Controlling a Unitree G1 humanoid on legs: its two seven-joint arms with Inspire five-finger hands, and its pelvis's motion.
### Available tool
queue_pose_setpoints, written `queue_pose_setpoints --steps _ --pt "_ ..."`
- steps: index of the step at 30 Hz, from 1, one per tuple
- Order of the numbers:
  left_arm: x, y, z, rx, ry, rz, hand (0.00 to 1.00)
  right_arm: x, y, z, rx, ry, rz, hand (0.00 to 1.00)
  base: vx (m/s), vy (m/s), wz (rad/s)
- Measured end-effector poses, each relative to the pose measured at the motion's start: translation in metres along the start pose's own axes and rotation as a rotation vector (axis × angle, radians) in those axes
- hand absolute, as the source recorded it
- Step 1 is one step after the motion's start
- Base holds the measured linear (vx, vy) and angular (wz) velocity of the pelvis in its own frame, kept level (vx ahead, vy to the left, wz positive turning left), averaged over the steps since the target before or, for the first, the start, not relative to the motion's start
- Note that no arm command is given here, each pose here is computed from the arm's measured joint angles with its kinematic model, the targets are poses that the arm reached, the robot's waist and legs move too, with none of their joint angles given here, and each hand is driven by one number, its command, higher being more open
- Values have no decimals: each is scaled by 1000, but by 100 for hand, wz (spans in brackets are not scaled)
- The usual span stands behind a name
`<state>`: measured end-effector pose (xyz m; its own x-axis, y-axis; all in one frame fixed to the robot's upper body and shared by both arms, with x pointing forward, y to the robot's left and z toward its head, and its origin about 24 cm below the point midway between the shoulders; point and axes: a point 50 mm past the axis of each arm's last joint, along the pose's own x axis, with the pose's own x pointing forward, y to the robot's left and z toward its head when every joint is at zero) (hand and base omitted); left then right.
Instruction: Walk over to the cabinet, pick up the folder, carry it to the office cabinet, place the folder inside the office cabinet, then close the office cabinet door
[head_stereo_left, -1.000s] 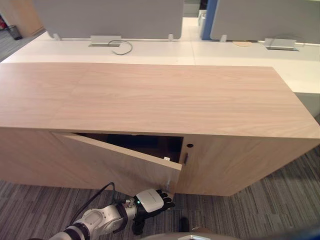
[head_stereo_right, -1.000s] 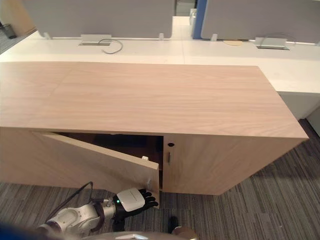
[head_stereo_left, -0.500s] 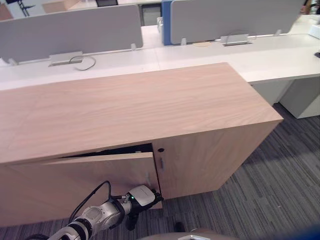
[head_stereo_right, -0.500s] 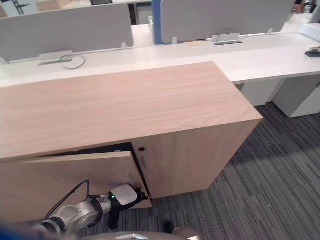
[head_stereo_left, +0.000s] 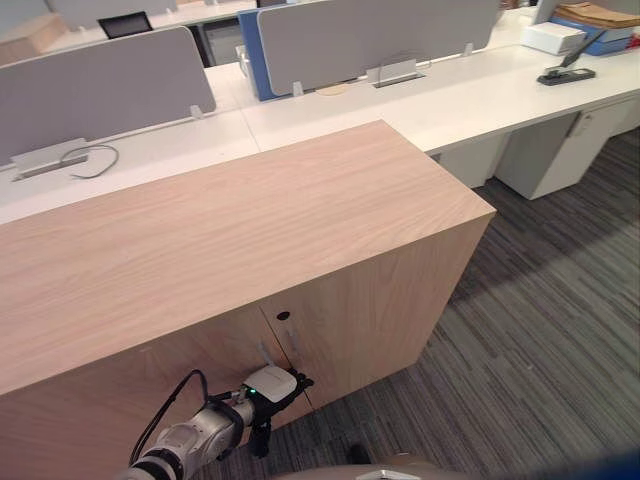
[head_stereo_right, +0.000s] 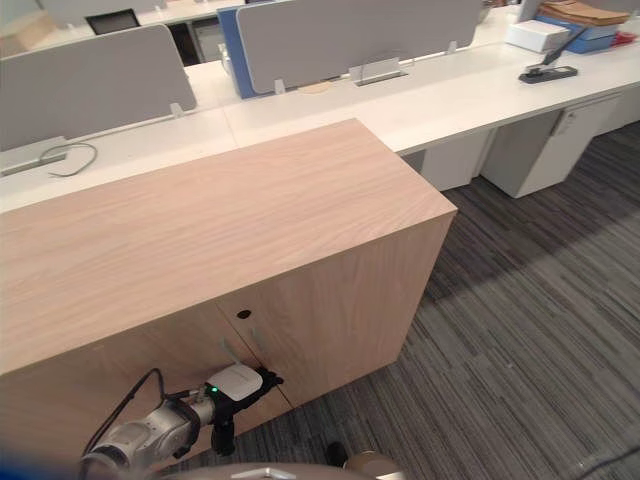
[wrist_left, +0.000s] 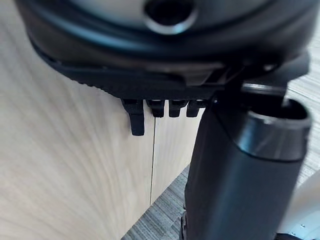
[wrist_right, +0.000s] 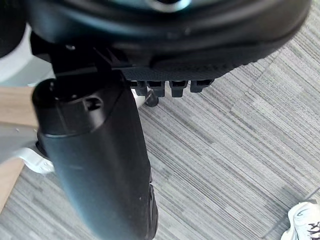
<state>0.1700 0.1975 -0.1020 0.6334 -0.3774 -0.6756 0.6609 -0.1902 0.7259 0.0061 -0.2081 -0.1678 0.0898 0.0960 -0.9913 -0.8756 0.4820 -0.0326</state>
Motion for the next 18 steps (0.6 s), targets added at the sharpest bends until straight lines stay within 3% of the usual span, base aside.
queue_pose_setpoints --steps 4,6,7,9,13,18 --pt "3 -11 10 -280 74 67 100 3 6 9 125 -15 -44 100 63 62 -17" --pt "5 -28 16 -681 243 142 100 4 10 10 209 -5 -66 100 57 45 -11" --pt "6 -32 15 -790 303 158 100 4 11 10 229 -1 -69 100 50 25 -9" --pt "-2 -58 15 -1274 525 230 100 5 13 11 285 14 -81 100 40 6 -11" --pt "-21 -97 25 -1873 712 341 100 5 12 5 347 70 -130 100 24 -8 -1" --pt "-32 -122 33 -2144 760 321 100 4 15 -5 418 126 -156 100 -19 2 11"
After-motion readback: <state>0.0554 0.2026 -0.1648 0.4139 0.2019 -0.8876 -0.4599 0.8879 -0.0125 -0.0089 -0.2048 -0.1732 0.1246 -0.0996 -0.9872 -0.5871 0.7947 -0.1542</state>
